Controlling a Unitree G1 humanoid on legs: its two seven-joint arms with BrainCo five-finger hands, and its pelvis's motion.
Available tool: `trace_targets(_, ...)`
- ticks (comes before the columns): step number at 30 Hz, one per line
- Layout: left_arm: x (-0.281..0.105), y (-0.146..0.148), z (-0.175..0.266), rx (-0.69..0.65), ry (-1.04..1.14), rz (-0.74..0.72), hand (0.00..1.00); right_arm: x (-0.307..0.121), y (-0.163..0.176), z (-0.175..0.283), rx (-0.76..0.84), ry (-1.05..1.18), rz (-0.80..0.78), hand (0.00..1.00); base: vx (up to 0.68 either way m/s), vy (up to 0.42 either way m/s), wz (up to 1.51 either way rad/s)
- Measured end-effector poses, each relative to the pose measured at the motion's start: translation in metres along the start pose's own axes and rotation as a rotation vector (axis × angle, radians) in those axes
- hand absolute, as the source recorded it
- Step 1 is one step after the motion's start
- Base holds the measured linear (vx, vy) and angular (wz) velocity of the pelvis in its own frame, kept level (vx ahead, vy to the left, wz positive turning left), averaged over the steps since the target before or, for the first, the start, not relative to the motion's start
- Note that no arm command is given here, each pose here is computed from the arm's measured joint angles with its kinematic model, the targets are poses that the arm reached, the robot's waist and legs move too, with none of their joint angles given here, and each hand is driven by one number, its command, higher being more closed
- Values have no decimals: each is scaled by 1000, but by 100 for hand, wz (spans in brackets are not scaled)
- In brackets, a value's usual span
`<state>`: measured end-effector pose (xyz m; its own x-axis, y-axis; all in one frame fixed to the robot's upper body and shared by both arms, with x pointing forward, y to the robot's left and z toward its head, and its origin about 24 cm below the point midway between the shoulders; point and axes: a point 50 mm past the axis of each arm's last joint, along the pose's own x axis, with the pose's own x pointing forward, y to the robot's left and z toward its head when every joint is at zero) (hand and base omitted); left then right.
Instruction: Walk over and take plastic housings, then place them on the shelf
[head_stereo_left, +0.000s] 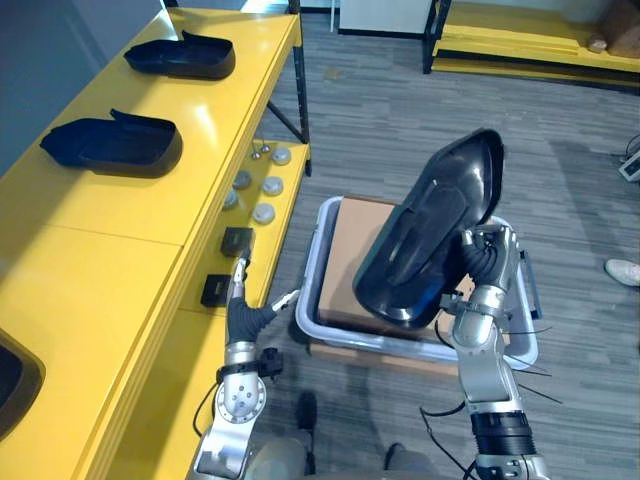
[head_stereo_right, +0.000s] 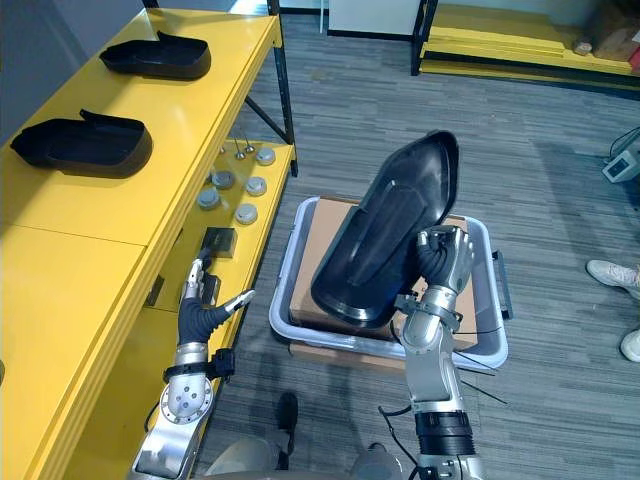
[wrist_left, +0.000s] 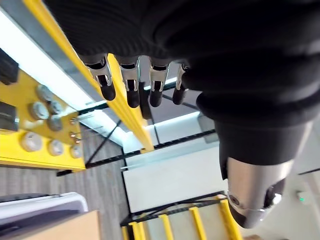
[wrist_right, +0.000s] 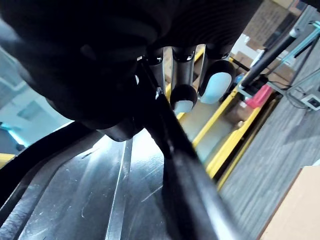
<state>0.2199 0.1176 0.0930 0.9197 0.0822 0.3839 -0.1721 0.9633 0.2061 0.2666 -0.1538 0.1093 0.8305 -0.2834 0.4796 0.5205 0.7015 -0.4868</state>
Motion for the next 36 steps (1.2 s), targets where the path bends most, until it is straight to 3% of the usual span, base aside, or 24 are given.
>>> trace_targets(21, 11, -40, 32, -41, -179, -163, 0, -7, 20, 46, 75, -203, 128, 100, -21, -7, -8)
trace_targets(22, 12, -41, 32, -39, -179, -165, 100, -7, 20, 45, 75, -203, 128, 100, -13, -16, -5)
trace_targets(36, 27, -38, 21, -39, -130, -103, 100, -8, 20, 42, 82, -208, 166, 100, -6, -9, -5)
